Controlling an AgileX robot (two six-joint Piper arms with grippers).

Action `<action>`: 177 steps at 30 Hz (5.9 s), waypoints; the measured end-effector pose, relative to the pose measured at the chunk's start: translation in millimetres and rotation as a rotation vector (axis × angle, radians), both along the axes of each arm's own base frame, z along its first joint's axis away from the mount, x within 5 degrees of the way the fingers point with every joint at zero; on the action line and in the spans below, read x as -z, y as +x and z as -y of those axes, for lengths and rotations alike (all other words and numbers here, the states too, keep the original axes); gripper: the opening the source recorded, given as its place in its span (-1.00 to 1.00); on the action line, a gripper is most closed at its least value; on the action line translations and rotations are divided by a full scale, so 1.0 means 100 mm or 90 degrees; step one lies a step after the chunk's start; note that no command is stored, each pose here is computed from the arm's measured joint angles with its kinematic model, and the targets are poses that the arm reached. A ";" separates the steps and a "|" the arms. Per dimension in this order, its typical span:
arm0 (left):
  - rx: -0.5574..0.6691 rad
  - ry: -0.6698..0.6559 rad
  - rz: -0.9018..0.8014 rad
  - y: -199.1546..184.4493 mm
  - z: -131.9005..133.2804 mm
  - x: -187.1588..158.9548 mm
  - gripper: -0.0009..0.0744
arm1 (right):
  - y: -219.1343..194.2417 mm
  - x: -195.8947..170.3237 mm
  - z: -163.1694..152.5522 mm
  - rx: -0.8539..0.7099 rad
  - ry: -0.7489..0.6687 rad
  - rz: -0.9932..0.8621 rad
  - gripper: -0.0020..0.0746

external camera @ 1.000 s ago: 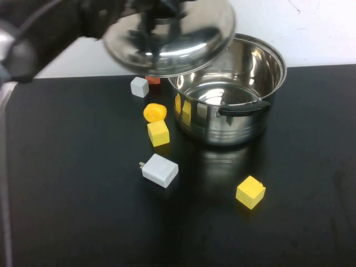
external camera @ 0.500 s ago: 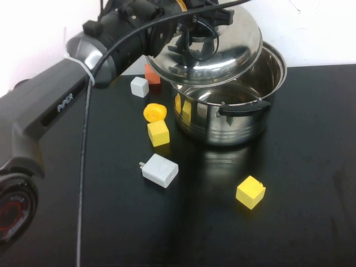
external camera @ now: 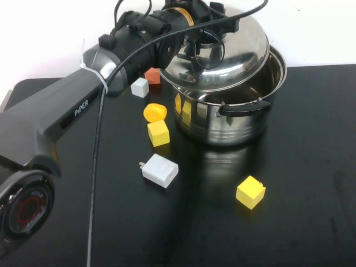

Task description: Cover the pot

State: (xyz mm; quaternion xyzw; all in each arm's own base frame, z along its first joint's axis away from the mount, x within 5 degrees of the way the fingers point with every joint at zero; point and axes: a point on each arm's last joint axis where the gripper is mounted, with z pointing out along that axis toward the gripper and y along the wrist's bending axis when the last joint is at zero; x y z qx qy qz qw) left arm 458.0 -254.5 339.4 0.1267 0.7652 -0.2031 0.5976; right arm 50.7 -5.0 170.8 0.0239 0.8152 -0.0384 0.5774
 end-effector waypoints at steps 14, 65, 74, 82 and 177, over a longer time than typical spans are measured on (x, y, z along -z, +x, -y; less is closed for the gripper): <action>0.005 -0.083 -0.002 0.00 0.09 0.00 -0.14 | 0.00 0.00 0.00 0.000 0.000 0.000 -0.95; 0.047 0.089 -0.055 -0.18 0.25 0.10 -0.14 | 0.00 0.00 0.00 0.000 0.000 0.000 -0.95; 0.045 0.093 -0.112 -0.21 0.22 0.06 -0.14 | 0.00 0.00 0.00 0.000 0.000 0.000 -0.95; 0.043 0.101 -0.109 -0.21 0.21 0.06 -0.14 | 0.00 0.00 0.00 0.000 0.000 0.000 -0.95; -0.022 -0.092 -0.027 -3.36 -1.86 -1.21 -0.98 | 0.00 0.00 0.00 0.000 0.000 0.000 -0.95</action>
